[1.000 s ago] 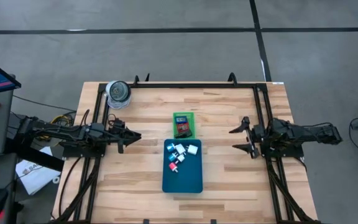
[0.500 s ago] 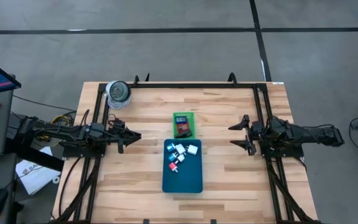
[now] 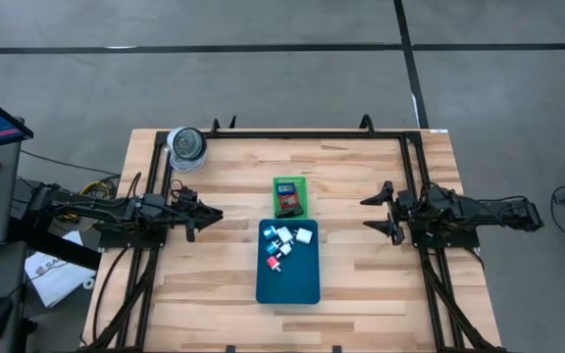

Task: Pick & Place Office items
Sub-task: Return to Home Position

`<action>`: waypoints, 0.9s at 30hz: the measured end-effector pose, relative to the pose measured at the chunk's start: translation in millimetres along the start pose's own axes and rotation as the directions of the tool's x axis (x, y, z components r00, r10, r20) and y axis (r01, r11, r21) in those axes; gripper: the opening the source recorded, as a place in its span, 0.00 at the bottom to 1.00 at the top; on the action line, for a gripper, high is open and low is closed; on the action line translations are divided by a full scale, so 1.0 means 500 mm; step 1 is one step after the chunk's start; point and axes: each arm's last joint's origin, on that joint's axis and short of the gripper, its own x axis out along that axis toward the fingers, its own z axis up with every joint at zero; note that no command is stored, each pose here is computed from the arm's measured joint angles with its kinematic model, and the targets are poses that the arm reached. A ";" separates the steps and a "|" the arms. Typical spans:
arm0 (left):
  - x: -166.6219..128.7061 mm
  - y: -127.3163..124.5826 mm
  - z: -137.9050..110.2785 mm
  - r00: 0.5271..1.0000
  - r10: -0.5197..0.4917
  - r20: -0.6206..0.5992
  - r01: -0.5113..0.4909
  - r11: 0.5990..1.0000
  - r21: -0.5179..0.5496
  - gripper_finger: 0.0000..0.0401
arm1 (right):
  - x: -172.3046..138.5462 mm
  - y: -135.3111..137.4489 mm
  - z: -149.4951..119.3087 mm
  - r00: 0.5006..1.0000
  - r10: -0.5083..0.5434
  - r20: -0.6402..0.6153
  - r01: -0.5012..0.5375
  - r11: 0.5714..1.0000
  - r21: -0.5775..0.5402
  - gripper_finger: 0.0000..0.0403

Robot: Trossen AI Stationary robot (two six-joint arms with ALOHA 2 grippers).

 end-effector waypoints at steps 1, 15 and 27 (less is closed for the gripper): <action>0.000 0.000 0.000 1.000 0.000 0.000 0.000 1.000 0.000 0.25 | 0.000 0.000 0.000 1.000 0.000 0.000 0.000 1.000 0.000 0.75; -0.031 -0.008 0.020 0.989 -0.112 0.101 0.045 0.857 0.513 0.25 | 0.000 0.000 0.000 1.000 0.000 0.000 0.000 1.000 -0.002 0.75; -0.041 -0.023 0.043 0.955 -0.197 0.222 0.063 0.865 0.497 0.25 | 0.000 0.000 0.000 1.000 0.000 0.000 0.000 1.000 -0.002 0.75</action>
